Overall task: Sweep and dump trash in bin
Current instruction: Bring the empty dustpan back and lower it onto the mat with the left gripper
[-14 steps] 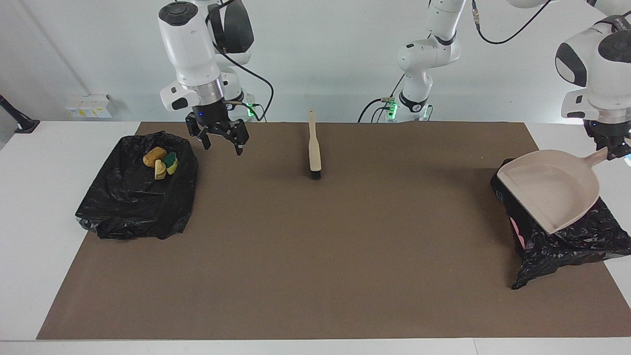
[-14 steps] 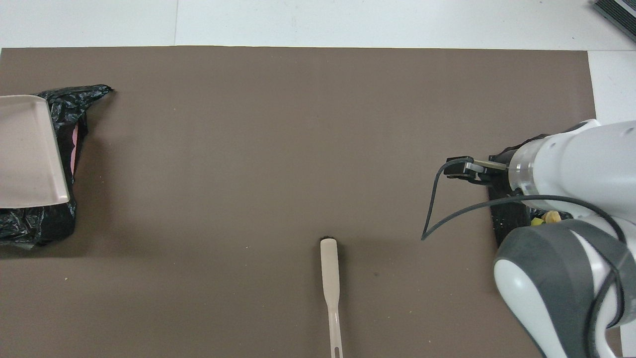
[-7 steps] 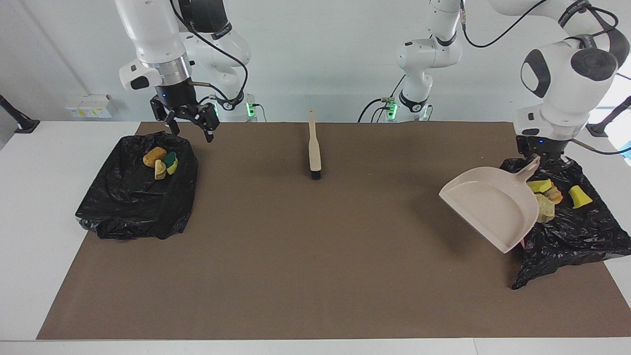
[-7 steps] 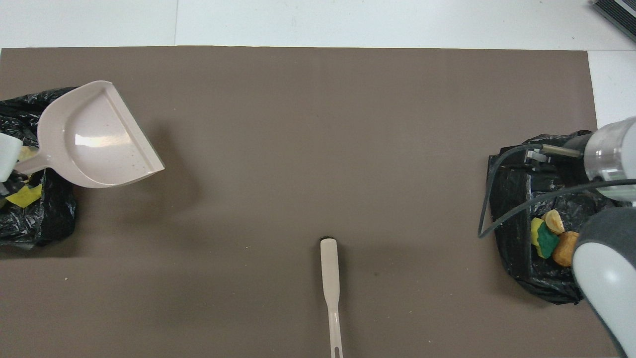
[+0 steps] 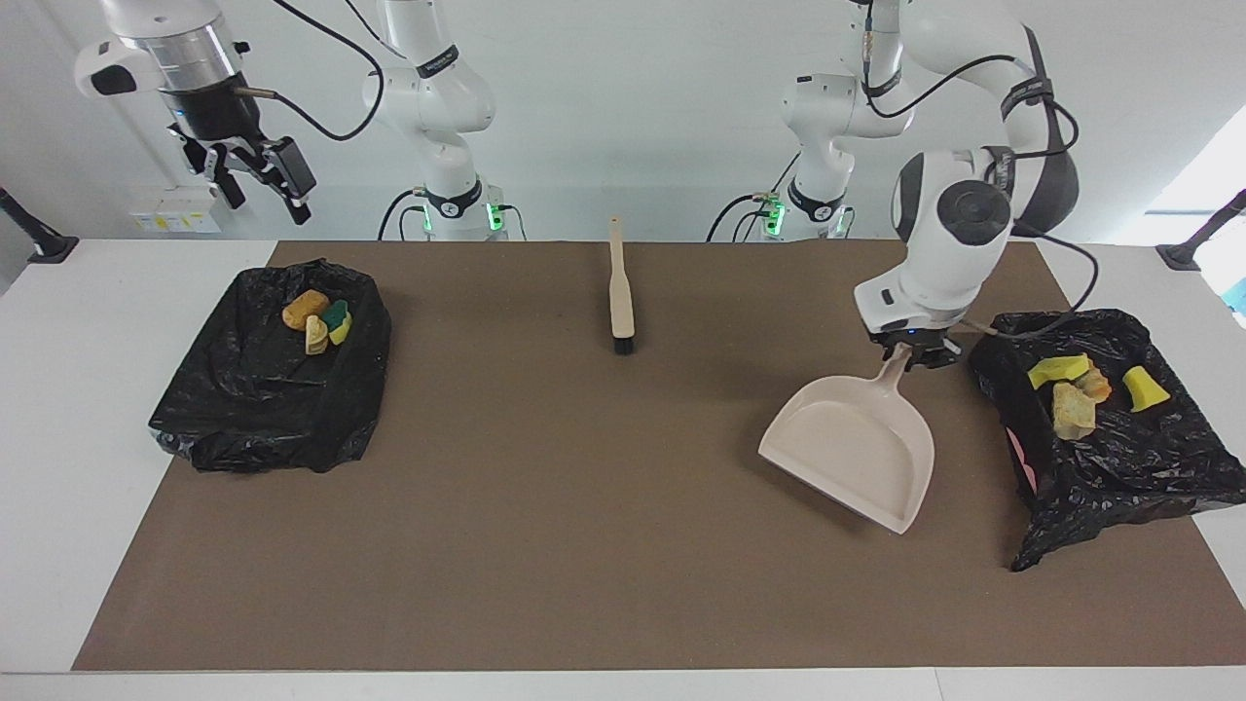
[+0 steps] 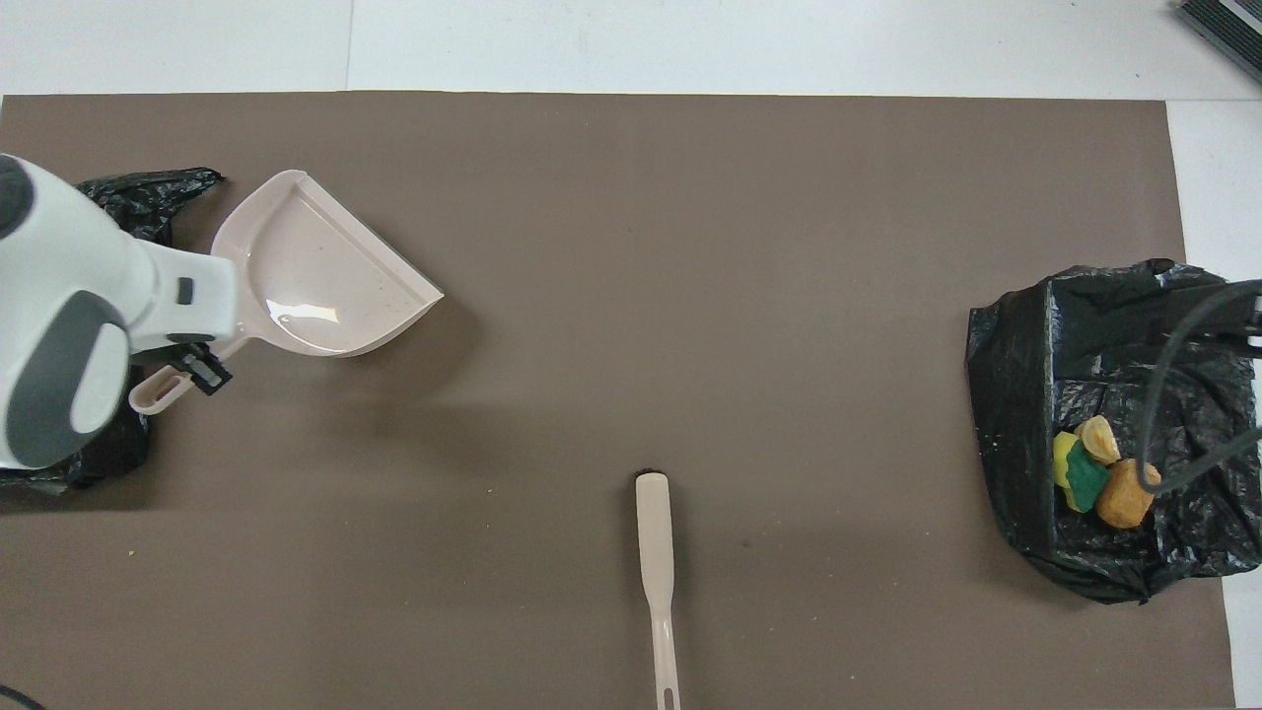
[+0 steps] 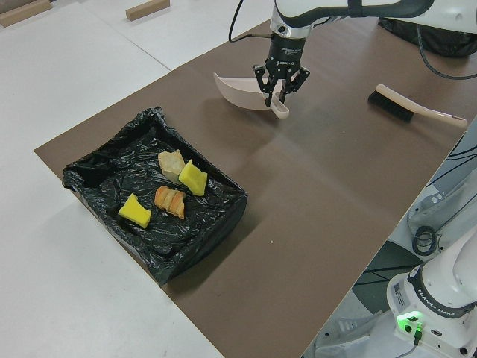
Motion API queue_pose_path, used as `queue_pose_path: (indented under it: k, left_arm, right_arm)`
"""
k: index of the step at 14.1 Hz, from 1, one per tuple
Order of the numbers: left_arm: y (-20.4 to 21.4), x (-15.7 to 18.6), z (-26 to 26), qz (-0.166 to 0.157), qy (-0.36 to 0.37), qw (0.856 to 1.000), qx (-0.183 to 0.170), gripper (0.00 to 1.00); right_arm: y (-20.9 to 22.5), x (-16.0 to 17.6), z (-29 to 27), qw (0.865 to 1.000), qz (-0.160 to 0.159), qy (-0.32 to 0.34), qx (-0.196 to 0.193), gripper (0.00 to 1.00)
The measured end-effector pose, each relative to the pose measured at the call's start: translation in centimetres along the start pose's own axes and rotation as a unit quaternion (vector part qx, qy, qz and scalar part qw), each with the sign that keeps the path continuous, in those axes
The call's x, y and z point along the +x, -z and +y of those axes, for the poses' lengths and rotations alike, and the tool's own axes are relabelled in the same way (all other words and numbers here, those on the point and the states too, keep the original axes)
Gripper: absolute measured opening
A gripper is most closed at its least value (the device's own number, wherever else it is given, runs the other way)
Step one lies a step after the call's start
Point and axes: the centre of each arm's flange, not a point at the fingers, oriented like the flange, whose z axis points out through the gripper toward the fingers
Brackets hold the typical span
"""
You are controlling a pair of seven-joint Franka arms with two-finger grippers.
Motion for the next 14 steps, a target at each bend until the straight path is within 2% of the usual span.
queue_pose_path:
  k: [3,6,9,14]
  left_arm:
    - [-0.9,3.9,5.9,0.015,0.073,0.997,-0.033,0.31]
    - [0.2,6.9,11.8,0.028,0.124,0.99,-0.057,0.31]
    - [1.7,9.4,17.2,0.039,0.156,0.985,-0.063,0.31]
    - [3.0,11.2,20.7,0.045,0.219,0.972,-0.069,0.31]
  right_arm:
    - [0.2,0.0,3.3,1.0,-0.004,0.01,0.002,1.0]
    - [0.1,0.0,2.5,1.0,-0.006,0.018,0.001,1.0]
    - [-0.1,-0.3,1.1,0.999,-0.012,0.03,-0.001,1.0]
    - [-0.2,-0.5,1.1,0.999,-0.02,0.031,-0.001,1.0]
